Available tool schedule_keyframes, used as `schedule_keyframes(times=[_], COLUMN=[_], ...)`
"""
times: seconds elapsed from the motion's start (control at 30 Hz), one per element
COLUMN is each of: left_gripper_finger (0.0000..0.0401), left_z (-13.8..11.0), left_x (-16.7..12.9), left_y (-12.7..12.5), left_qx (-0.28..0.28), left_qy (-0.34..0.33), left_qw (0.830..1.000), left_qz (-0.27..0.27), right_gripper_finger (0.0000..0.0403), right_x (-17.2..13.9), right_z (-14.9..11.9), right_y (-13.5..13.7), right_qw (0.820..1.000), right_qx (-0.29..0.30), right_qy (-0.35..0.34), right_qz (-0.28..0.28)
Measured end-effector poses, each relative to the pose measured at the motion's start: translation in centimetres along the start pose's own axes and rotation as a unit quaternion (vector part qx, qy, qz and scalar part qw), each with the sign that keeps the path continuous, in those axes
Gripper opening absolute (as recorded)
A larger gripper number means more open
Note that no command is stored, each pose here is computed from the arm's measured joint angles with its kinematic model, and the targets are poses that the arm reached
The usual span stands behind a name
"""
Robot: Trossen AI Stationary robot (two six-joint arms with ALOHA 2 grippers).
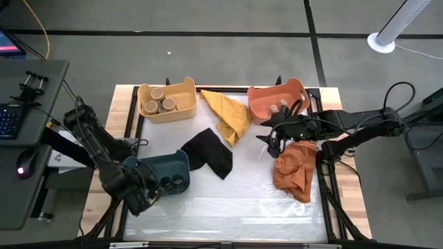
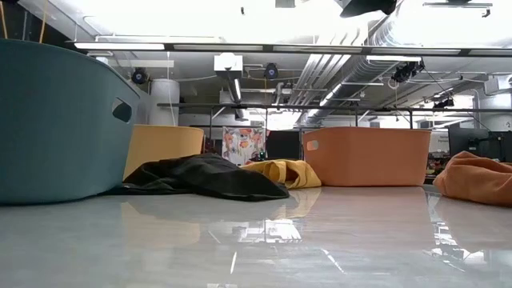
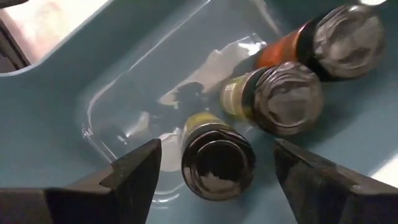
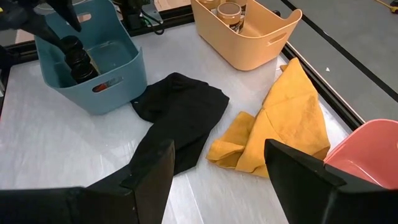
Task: Sort spices by type
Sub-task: Adjust the blue bin
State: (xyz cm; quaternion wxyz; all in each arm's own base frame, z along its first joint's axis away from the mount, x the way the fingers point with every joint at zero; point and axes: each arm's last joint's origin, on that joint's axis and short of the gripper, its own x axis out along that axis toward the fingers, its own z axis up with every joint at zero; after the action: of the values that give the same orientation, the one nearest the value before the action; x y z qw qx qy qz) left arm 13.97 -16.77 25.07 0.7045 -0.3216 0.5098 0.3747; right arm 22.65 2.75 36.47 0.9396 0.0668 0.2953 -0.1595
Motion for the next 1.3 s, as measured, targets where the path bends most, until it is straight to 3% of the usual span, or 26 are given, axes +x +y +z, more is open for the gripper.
schedule_keyframes(times=[0.2, 0.33, 0.4, 0.57, 0.77, 1.0, 1.3], left_gripper_finger=[0.029, 0.0289, 0.0282, 0.0207, 0.0025, 0.0002, 0.0], left_z=[2.2, 4.5, 5.9, 9.9, 15.2, 18.9, 18.8], left_x=[-2.4, -4.0, -4.3, -2.7, -0.1, 2.3, 5.4], left_y=[1.6, 2.3, 2.3, 1.7, 1.0, 1.3, -0.7], left_qx=[-0.037, -0.093, -0.105, -0.067, -0.017, -0.003, 0.009], left_qy=[-0.008, -0.093, -0.144, -0.2, -0.234, -0.208, -0.158], left_qw=[0.996, 0.975, 0.964, 0.971, 0.972, 0.977, 0.984], left_qz=[-0.077, -0.179, -0.2, -0.111, -0.012, 0.053, 0.079], right_gripper_finger=[0.0245, 0.0245, 0.0245, 0.0245, 0.0245, 0.0245, 0.0245], right_x=[0.0, 0.0, 0.0, 0.0, 0.0, 0.4, 2.5], right_z=[0.0, 0.1, 0.2, 0.4, 0.5, 0.4, -0.2], right_y=[0.0, 0.0, 0.0, -0.1, -0.2, -0.1, 1.0], right_qw=[1.0, 1.0, 1.0, 0.999, 0.994, 0.988, 0.989], right_qx=[0.0, 0.002, 0.004, 0.027, 0.087, 0.134, 0.131], right_qy=[0.0, -0.004, -0.01, -0.028, -0.044, -0.044, -0.006], right_qz=[0.0, 0.001, -0.001, -0.029, -0.05, -0.063, -0.06])
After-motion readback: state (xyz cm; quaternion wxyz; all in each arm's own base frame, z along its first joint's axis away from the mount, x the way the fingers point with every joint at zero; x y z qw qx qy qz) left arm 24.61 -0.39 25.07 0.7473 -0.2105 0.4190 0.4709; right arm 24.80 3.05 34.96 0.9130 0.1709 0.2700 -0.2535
